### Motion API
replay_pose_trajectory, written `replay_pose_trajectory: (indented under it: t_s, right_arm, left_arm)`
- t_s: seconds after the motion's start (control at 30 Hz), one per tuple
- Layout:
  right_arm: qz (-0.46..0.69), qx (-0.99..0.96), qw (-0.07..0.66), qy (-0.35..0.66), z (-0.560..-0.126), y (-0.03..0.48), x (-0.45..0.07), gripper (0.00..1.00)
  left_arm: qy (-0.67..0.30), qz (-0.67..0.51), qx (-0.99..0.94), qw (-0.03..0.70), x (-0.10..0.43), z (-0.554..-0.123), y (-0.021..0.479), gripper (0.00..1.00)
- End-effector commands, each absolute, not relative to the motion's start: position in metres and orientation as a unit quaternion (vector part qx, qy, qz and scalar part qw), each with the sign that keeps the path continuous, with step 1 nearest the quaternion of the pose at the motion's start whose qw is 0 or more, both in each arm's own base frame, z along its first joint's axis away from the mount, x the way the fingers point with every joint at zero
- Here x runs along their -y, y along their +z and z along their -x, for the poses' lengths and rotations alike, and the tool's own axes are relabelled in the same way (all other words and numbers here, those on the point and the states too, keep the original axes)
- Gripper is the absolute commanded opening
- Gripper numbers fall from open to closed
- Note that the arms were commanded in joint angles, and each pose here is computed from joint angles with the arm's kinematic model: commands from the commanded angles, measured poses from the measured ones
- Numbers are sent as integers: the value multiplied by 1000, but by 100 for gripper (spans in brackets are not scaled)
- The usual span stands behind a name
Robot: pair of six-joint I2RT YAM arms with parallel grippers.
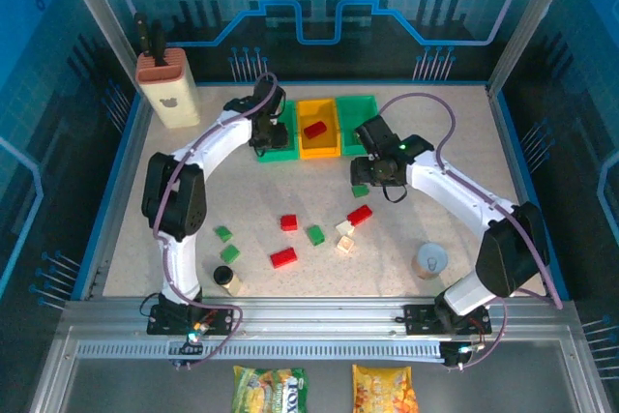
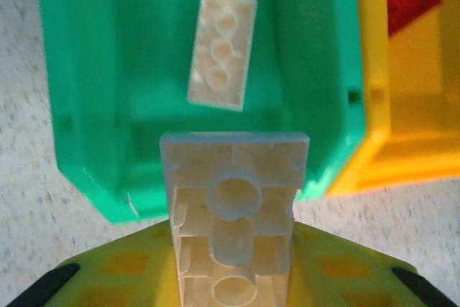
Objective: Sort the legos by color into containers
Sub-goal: Place the lego in the container.
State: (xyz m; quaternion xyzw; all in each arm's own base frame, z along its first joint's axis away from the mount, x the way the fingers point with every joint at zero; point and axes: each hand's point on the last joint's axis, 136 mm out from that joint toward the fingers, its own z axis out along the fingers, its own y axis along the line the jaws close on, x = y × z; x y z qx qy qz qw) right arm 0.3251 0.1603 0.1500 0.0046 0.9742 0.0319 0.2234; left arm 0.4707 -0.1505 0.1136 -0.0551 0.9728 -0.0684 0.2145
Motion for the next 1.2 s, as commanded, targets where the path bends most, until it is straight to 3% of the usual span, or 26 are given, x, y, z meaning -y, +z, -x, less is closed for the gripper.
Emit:
replay_pose_trajectory:
  t_s: [0.0, 0.47, 1.17]
  right_arm:
    - [-19, -974, 223, 20, -317, 153, -146, 70]
    - [-25, -975, 221, 19, -307, 155, -140, 70]
    - [-24, -974, 226, 22, -305, 161, -139, 70]
  left_arm:
    - [-47, 45, -968, 240, 141, -498, 117, 35]
    - [19, 49, -960, 274, 131, -560, 98, 36]
    - [-5, 75, -960, 271, 135, -562, 97, 46]
